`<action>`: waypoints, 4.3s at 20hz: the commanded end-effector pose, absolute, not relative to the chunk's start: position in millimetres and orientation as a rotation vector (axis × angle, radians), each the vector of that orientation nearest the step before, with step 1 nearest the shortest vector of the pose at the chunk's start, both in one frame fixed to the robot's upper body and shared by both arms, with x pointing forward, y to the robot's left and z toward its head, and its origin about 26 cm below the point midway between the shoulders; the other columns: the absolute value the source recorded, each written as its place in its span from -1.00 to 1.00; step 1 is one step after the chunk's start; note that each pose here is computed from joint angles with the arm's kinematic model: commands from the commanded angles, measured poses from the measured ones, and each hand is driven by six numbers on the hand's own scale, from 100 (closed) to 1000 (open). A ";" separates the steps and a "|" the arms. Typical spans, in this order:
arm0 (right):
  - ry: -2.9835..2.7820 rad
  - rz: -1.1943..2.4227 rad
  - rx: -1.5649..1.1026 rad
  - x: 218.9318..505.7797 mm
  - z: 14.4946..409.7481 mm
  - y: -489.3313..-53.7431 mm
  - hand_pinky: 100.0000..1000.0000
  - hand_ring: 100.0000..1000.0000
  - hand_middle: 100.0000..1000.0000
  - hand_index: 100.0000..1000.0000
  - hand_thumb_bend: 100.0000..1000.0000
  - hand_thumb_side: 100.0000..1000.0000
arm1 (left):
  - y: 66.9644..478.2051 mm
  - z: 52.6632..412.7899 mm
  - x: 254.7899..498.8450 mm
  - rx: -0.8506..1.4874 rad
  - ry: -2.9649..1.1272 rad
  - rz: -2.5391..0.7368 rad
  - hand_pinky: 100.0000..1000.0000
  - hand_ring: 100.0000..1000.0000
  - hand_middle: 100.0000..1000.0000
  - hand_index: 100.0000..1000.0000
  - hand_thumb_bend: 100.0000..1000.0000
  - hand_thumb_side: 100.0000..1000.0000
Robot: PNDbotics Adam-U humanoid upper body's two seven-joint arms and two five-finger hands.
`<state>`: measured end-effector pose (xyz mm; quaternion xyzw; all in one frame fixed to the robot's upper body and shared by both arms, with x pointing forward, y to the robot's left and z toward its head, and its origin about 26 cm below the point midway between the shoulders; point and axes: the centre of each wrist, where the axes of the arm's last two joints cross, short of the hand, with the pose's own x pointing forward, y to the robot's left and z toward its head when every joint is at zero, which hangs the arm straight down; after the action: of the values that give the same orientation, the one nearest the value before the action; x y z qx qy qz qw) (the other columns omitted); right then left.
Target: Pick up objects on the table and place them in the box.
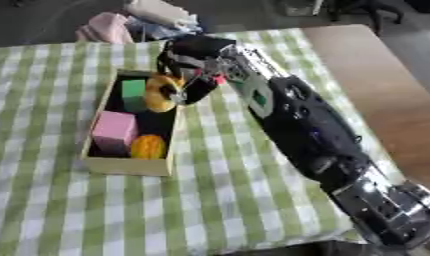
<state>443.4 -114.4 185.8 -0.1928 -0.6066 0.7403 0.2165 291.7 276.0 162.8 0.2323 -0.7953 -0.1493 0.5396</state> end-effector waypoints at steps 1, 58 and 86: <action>-1.663 2.120 -0.566 441.8 192.9 -106.5 0.51 0.35 0.20 0.57 -1.00 -0.64 | 278.1 171.9 291.3 0.572 -1.919 -0.360 0.56 0.27 0.31 0.61 -0.42 0.04; -1.398 1.045 -0.888 501.5 167.9 -279.2 0.62 0.75 0.83 0.94 -1.00 -0.26 | 254.5 171.9 295.5 0.444 -1.936 -0.469 0.56 0.25 0.28 0.62 -0.33 0.06; -1.296 1.307 -1.013 501.0 187.5 -279.8 0.77 0.95 1.00 1.00 -1.00 -0.45 | 255.1 170.7 295.8 0.445 -1.932 -0.471 0.56 0.25 0.28 0.62 -0.34 0.08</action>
<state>499.7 -270.4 172.9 -0.3967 -0.5424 0.5412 0.5054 296.5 254.7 163.5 0.1808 -0.8010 -0.1942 0.5367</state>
